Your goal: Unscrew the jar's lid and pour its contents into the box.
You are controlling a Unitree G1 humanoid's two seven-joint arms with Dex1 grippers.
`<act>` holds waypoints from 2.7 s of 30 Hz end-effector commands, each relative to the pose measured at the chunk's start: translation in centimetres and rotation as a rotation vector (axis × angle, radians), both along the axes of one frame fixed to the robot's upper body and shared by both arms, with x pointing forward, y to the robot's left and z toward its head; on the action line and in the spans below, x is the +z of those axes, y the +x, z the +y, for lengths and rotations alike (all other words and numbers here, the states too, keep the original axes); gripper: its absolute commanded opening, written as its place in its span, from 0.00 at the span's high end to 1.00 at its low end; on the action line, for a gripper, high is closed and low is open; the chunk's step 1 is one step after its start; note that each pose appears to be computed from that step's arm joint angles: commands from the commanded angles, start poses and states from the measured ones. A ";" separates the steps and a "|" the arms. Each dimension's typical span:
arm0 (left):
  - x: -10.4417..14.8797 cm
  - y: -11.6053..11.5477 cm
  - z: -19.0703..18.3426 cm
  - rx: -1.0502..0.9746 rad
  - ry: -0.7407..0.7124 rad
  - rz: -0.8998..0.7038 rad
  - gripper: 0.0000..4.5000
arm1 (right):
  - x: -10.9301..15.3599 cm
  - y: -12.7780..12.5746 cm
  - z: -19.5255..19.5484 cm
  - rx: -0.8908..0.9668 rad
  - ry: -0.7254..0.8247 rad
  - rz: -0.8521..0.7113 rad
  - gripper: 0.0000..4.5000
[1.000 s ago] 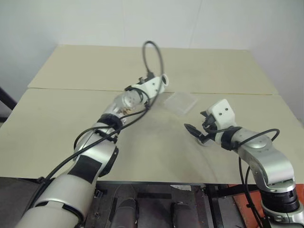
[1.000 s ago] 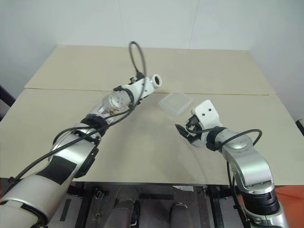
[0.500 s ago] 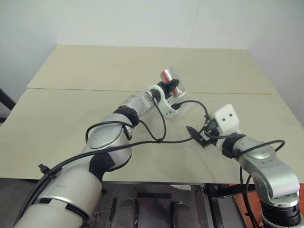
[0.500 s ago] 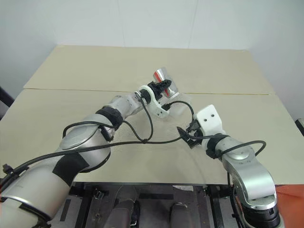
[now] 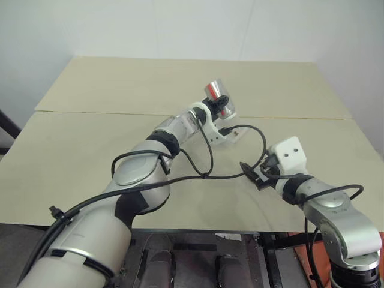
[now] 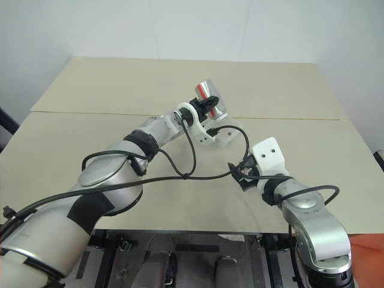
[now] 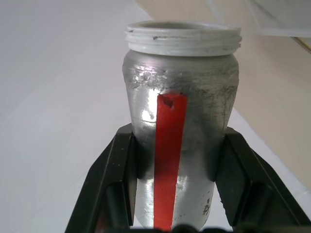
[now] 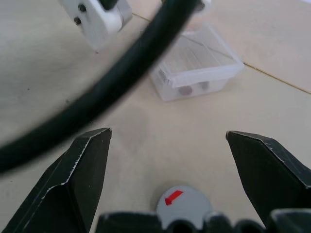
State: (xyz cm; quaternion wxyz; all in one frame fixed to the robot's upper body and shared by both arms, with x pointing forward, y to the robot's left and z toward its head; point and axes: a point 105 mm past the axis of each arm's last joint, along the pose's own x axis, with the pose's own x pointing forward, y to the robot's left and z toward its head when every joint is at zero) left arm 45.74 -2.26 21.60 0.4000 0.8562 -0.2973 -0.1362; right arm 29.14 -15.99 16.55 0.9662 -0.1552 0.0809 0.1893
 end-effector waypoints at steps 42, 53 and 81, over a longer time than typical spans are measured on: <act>-7.2 -2.5 12.8 -0.175 -1.796 1.111 0.30 | 0.4 1.9 1.4 0.107 -0.089 -0.077 0.00; -7.4 -3.3 12.5 -0.203 -1.781 1.158 0.01 | 0.2 2.1 1.5 0.113 -0.097 -0.078 0.00; -4.0 -21.6 16.6 -0.365 -1.523 1.528 0.01 | 2.0 -4.5 -2.9 0.624 -0.138 -0.097 0.00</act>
